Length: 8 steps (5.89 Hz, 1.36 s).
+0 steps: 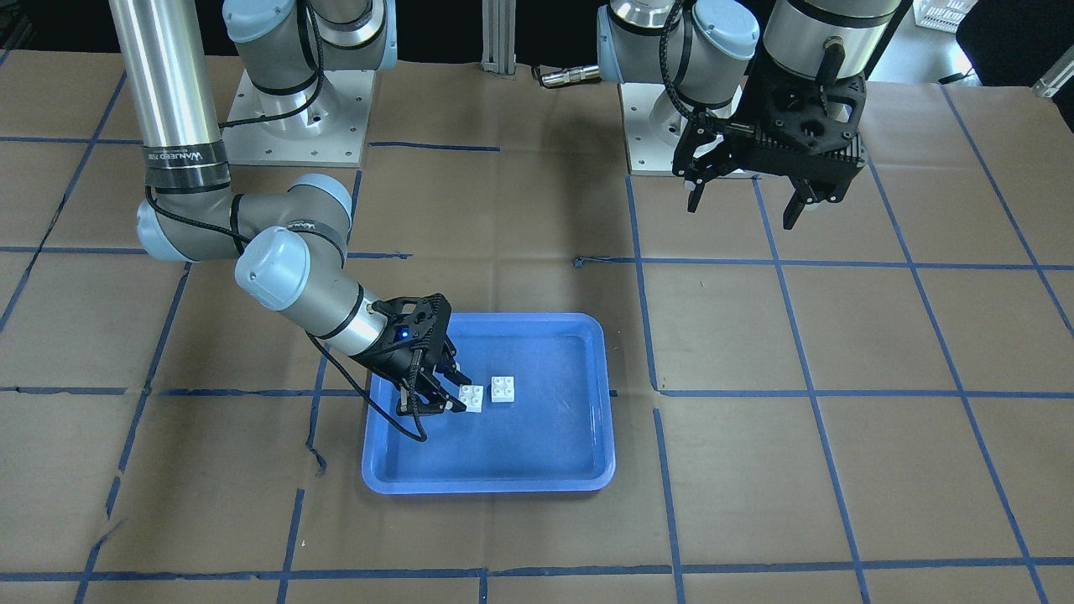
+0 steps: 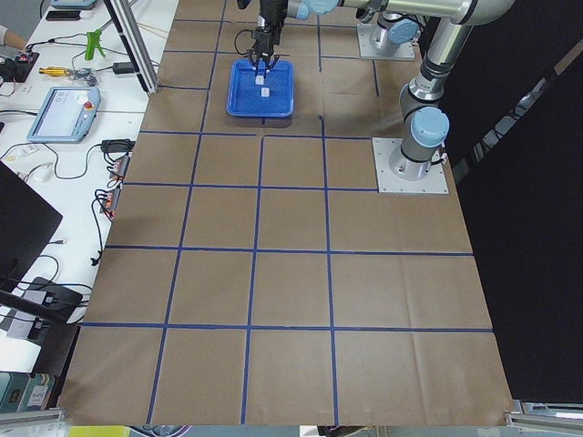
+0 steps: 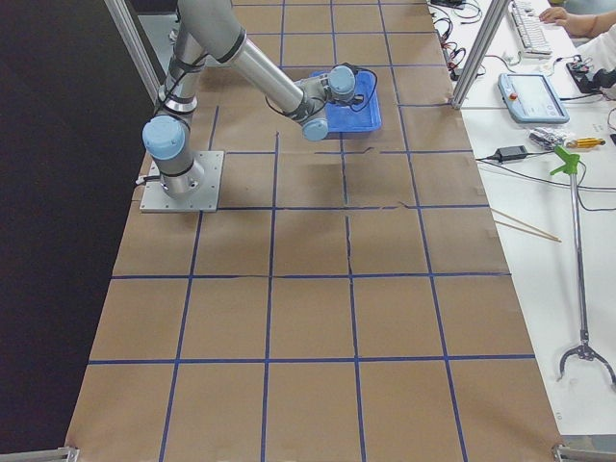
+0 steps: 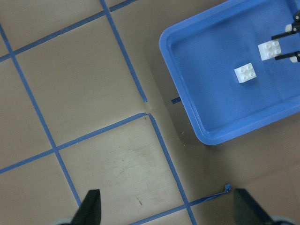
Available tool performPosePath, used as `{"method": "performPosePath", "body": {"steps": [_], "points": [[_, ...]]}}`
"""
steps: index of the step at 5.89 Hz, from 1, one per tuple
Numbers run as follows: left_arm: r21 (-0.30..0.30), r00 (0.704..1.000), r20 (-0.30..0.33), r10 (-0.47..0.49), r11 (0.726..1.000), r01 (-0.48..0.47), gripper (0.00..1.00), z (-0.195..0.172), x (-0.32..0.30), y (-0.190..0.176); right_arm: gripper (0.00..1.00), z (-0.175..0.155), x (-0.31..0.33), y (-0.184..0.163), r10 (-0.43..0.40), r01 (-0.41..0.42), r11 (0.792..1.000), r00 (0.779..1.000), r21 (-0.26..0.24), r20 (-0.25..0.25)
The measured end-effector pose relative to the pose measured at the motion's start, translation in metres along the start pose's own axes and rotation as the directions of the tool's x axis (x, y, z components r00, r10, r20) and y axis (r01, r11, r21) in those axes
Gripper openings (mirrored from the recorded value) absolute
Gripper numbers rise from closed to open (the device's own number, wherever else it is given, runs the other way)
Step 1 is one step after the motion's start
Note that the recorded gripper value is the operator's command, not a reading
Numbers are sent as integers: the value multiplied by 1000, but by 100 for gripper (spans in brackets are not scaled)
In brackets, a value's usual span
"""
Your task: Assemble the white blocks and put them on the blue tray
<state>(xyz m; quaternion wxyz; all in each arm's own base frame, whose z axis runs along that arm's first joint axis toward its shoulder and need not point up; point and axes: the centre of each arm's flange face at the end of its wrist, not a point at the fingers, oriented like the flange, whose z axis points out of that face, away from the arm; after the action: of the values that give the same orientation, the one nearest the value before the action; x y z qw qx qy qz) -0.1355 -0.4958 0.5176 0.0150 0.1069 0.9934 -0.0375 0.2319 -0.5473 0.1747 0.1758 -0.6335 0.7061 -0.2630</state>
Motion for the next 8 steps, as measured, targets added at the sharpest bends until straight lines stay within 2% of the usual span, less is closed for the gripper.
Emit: {"method": "performPosePath", "body": {"steps": [2,3,4,5,6,8], "points": [[23,1000,-3,-25,999,25,99,-7,3,9,27,7,-4,5,6,-6,1000,1000,-3,12],[53,999,2,-35,998,35,99,-11,2,9,27,9,-8,7,7,-7,1000,1000,-4,15],[80,997,1,-74,994,74,99,-13,1,6,27,10,-11,7,6,-6,1000,1000,-3,16],[90,988,-26,-154,984,156,99,-16,4,2,27,12,-13,5,2,-2,1000,1000,-1,18],[76,972,-72,-222,971,227,99,-17,9,0,27,13,-15,2,-4,4,1000,1000,2,20],[22,962,-104,-252,967,255,99,-9,15,7,27,14,-16,1,-7,7,1000,1000,4,22]]}}
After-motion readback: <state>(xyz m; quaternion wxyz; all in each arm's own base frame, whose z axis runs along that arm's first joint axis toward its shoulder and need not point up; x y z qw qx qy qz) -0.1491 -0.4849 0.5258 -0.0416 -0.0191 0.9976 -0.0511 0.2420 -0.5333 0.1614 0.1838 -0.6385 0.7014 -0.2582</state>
